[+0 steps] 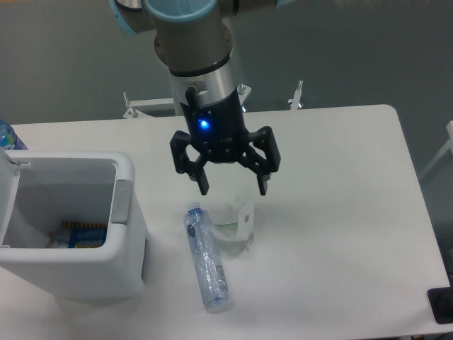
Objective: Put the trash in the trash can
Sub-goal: 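Move the open gripper over the clear plastic bag and lower it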
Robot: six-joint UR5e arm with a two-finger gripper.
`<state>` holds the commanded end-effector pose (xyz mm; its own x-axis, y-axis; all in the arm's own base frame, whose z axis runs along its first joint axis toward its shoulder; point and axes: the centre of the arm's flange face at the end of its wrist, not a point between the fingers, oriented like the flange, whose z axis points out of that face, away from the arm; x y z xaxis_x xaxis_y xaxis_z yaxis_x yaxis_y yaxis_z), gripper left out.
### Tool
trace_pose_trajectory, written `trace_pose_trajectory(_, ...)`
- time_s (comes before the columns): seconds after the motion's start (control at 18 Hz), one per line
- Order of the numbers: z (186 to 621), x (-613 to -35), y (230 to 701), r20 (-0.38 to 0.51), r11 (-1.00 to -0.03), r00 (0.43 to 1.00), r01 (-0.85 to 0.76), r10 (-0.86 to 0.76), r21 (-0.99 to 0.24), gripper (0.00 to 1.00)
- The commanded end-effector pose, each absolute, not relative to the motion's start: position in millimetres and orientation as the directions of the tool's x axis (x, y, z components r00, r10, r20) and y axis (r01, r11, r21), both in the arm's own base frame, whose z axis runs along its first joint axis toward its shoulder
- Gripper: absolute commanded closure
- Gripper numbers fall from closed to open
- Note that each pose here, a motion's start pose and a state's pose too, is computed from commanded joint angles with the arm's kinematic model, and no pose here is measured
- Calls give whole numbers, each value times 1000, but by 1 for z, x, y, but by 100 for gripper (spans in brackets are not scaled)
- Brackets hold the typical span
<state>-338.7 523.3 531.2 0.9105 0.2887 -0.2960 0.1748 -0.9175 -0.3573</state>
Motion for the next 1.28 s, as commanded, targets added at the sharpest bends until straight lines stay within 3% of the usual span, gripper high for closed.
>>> trace_pose_trajectory(1.0,462,-387,495,-240,-882,871,346,429,-321,0)
trace_pose_trajectory(1.28,404,-368,481,-244,-951,925,254,292,-177,0)
